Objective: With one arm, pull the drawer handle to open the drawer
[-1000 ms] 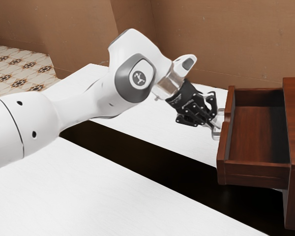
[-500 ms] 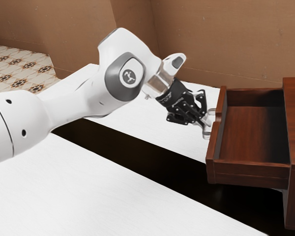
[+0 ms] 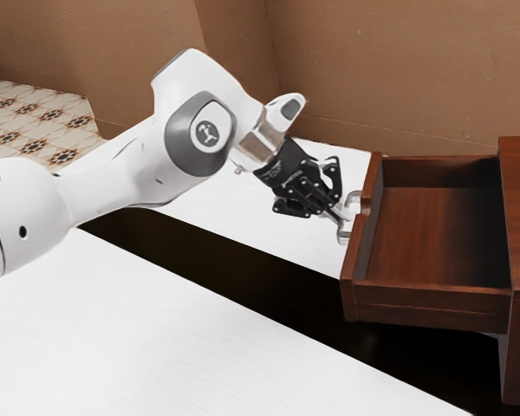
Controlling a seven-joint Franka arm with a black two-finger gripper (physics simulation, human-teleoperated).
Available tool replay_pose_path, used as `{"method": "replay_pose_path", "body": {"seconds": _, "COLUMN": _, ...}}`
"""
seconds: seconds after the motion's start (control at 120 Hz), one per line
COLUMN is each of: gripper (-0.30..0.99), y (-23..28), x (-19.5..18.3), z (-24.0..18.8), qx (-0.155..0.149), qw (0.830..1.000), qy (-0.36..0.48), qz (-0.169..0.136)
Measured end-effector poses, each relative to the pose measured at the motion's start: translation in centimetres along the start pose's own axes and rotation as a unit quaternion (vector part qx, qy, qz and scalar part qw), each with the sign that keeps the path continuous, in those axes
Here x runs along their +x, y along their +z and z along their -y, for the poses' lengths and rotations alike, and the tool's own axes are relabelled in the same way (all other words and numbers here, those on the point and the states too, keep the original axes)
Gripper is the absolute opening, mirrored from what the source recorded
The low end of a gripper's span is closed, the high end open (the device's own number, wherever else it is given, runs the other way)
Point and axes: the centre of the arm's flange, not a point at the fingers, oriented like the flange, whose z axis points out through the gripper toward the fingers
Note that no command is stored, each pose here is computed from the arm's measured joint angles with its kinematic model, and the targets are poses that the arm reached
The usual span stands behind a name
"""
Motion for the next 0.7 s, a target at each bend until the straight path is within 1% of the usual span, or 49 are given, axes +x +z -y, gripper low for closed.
{"method": "replay_pose_path", "body": {"seconds": 0.183, "gripper": -0.06, "y": -0.1, "x": -0.1, "z": 0.3, "qx": 0.003, "qw": 1.0, "qy": -0.003, "qz": 0.0}}
{"method": "replay_pose_path", "body": {"seconds": 0.333, "gripper": 0.11, "y": -0.1, "x": -0.3, "z": 0.2, "qx": 0.0, "qw": 1.0, "qy": -0.003, "qz": 0.001}}
{"method": "replay_pose_path", "body": {"seconds": 0.45, "gripper": 0.21, "y": -0.5, "x": -0.3, "z": 0.1, "qx": -0.004, "qw": 1.0, "qy": -0.003, "qz": -0.001}}
{"method": "replay_pose_path", "body": {"seconds": 0.55, "gripper": 0.28, "y": -1.9, "x": -0.9, "z": -0.2, "qx": -0.009, "qw": 1.0, "qy": 0.002, "qz": -0.008}}
{"method": "replay_pose_path", "body": {"seconds": 0.6, "gripper": 0.36, "y": -3.4, "x": -1.1, "z": -0.1, "qx": -0.009, "qw": 1.0, "qy": 0.003, "qz": -0.016}}
{"method": "replay_pose_path", "body": {"seconds": 0.65, "gripper": 0.43, "y": -4.9, "x": -1.2, "z": 0.2, "qx": 0.002, "qw": 1.0, "qy": 0.008, "qz": -0.023}}
{"method": "replay_pose_path", "body": {"seconds": 0.7, "gripper": 0.48, "y": -6.7, "x": -1.1, "z": 0.3, "qx": 0.025, "qw": 0.999, "qy": 0.023, "qz": -0.032}}
